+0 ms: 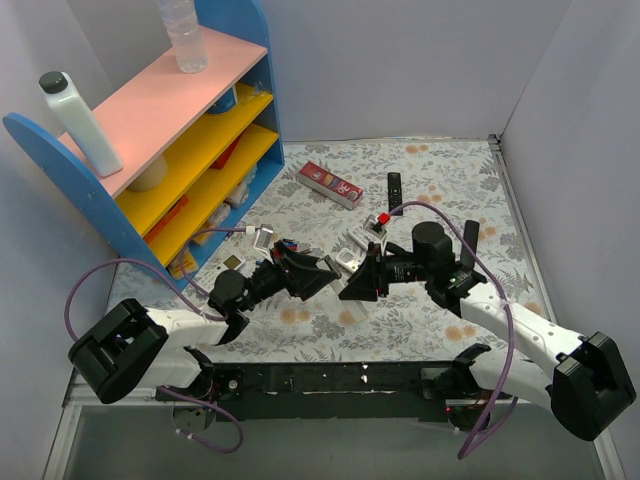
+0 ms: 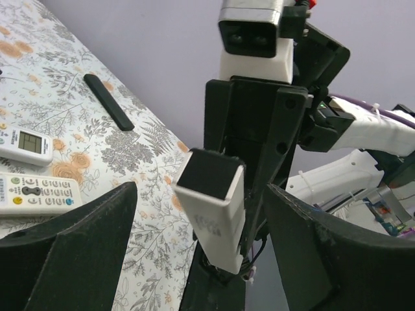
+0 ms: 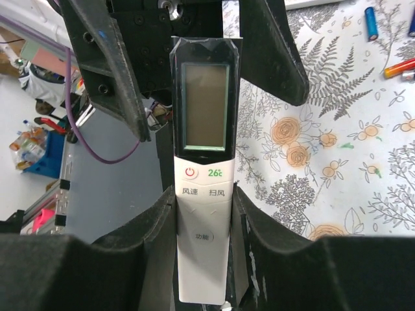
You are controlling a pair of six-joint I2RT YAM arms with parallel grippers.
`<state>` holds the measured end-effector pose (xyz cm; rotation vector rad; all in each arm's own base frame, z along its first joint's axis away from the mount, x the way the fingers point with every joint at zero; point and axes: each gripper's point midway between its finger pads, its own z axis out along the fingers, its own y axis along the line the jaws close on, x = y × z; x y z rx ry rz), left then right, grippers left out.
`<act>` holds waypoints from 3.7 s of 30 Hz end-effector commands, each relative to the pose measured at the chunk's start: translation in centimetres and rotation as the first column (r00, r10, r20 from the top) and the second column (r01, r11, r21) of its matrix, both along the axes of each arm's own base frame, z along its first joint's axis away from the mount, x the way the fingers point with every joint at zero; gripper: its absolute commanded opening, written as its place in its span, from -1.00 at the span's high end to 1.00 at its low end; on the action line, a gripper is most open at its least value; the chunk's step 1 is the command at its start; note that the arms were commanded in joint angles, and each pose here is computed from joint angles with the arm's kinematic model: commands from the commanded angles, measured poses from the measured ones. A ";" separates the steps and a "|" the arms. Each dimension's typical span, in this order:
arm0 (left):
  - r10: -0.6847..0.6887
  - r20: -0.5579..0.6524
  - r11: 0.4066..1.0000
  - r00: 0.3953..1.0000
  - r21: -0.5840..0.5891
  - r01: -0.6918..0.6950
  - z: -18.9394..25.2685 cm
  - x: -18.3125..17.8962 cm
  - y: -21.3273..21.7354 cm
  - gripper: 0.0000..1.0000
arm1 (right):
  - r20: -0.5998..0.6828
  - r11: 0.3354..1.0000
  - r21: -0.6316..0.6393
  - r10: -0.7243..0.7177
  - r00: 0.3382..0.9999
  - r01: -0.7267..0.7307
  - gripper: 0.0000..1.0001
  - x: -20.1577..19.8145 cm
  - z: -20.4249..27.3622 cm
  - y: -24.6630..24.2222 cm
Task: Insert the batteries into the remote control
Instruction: Adjust the remote control.
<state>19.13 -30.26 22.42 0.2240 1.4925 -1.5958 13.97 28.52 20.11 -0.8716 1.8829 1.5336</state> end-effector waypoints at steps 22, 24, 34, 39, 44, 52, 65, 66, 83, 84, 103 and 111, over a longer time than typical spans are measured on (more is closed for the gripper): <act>0.498 -0.386 0.865 0.777 0.281 -0.415 -5.9 5.7 5.7 1.00 | 0.287 0.930 -0.258 -0.184 0.940 0.261 -0.76 3.7 -2.8 1.4; 0.521 -0.384 0.852 0.763 0.282 -0.440 -5.5 5.9 6.2 1.00 | 0.351 0.915 -0.267 -0.202 0.915 0.304 -0.77 3.8 -2.5 1.9; 0.523 -0.392 0.851 0.757 0.283 -0.442 -5.1 5.9 6.3 1.00 | 0.452 0.845 -0.372 -0.195 0.870 0.383 -0.75 4.3 -4.9 4.4; 0.524 -0.390 0.851 0.757 0.277 -0.446 -4.8 5.8 6.5 1.00 | 0.438 0.833 -0.403 -0.187 0.879 0.378 -0.58 4.2 -6.7 5.8; 0.522 -0.391 0.852 0.758 0.279 -0.443 -4.8 5.7 6.5 1.00 | 0.427 0.837 -0.408 -0.179 0.886 0.366 -0.21 4.3 -7.5 6.7; 0.504 -0.324 0.860 0.801 0.275 -0.430 -3.7 5.2 6.7 0.17 | 0.379 0.859 -0.403 -0.157 0.912 0.315 0.67 3.3 -7.0 7.0; 0.434 -0.030 0.901 0.901 0.040 -0.433 1.2 2.2 10.0 -0.81 | 0.212 0.977 -0.195 -0.041 0.976 0.084 0.70 0.7 -1.9 6.0; 0.400 -0.018 0.917 0.916 0.023 -0.399 1.4 1.6 9.7 -0.80 | 0.207 0.984 -0.169 -0.028 0.978 0.064 0.69 0.4 -1.3 6.1; 0.098 0.118 0.985 0.988 -0.155 -0.079 3.9 -3.3 7.2 -0.30 | 0.111 0.977 -0.008 0.214 0.970 -0.214 0.69 -3.9 1.2 6.7; 0.097 0.114 0.984 0.989 -0.158 -0.079 3.8 -3.3 7.2 -0.20 | 0.102 0.973 0.000 0.230 0.968 -0.231 0.69 -4.2 1.2 6.7; 0.429 -0.271 0.903 0.862 0.143 -0.404 -3.5 3.6 9.2 1.00 | 0.263 0.945 -0.270 -0.114 0.958 0.186 -0.57 2.7 0.0 5.8; 0.486 -0.367 0.874 0.793 0.196 -0.445 -4.8 4.4 9.8 1.00 | 0.444 0.863 -0.365 -0.168 0.880 0.348 -0.57 3.9 -0.6 7.3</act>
